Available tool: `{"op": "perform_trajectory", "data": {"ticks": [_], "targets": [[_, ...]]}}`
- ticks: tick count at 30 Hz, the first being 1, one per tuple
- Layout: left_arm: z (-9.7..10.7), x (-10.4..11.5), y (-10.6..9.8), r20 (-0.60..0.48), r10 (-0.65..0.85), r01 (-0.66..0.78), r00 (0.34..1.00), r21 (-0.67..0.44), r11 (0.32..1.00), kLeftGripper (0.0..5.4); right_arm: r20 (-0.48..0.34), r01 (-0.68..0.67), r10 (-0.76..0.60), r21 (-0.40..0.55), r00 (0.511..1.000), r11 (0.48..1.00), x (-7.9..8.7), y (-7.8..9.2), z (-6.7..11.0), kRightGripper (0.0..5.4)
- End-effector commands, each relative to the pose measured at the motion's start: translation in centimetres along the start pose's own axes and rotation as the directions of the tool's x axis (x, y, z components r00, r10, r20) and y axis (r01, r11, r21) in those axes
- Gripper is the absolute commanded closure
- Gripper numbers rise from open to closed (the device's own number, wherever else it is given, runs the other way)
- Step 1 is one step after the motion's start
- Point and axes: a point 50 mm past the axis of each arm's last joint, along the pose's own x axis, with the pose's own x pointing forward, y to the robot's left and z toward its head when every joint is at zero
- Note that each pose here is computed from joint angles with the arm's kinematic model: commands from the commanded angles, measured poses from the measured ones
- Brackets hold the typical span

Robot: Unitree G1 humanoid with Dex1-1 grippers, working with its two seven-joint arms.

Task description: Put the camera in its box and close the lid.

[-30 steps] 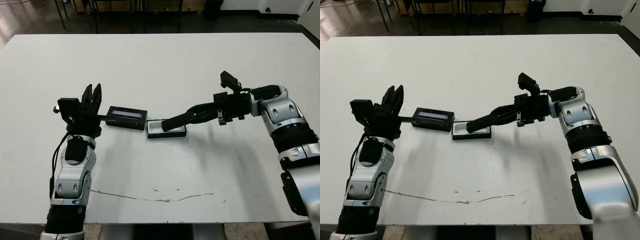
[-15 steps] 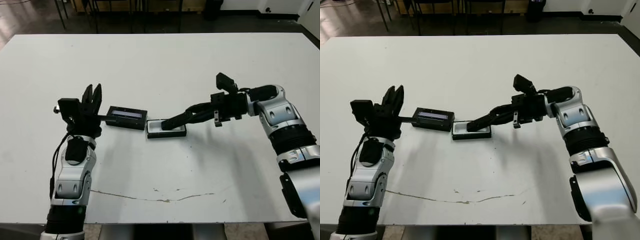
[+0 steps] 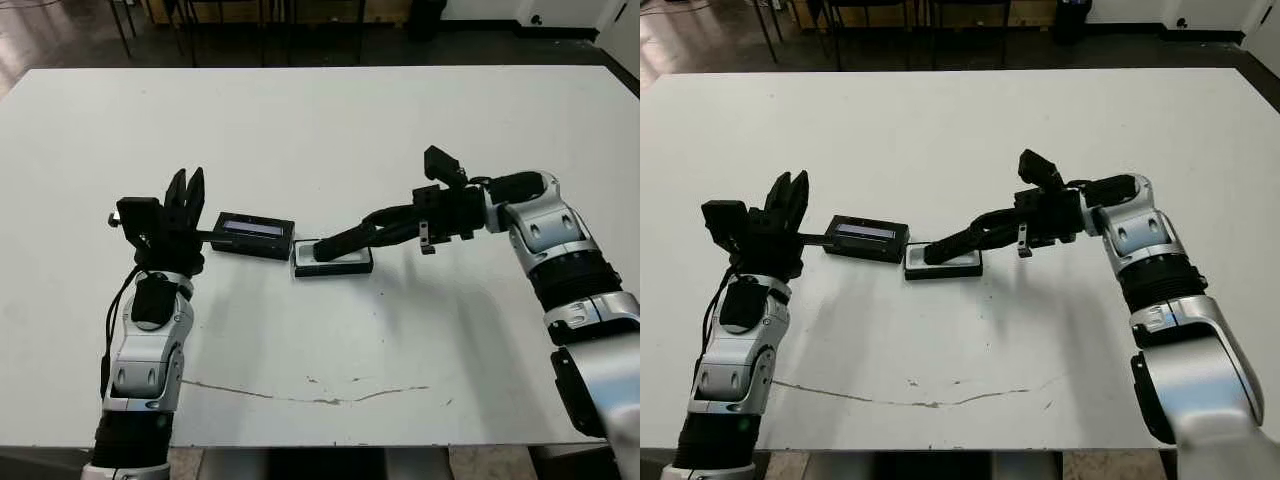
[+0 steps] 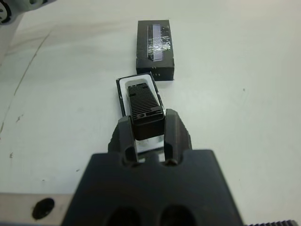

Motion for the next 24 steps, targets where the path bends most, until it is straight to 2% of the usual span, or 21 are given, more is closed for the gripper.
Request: {"op": "perform_trajectory", "data": {"ticks": [1,13,24], "targets": [[-0.9,-0.6,0.3,-0.051,0.016,-0.016,0.999,0.007,1.0,5.4,-0.025,-0.021,0.021,-0.003,0.999,1.0,0.9,0.5,-0.6,5.39],[-0.9,-0.8,0.4,-0.056,0.032,-0.031,0.998,0.011,0.999,5.4,-0.108,-0.068,0.068,0.002,0.992,0.998,2.5,1.2,-1.3,5.39],[-0.9,-0.8,0.4,-0.051,0.025,-0.025,0.998,0.01,1.0,5.4,-0.123,-0.074,0.073,-0.009,0.99,0.997,3.3,1.7,-2.0,5.39]]}}
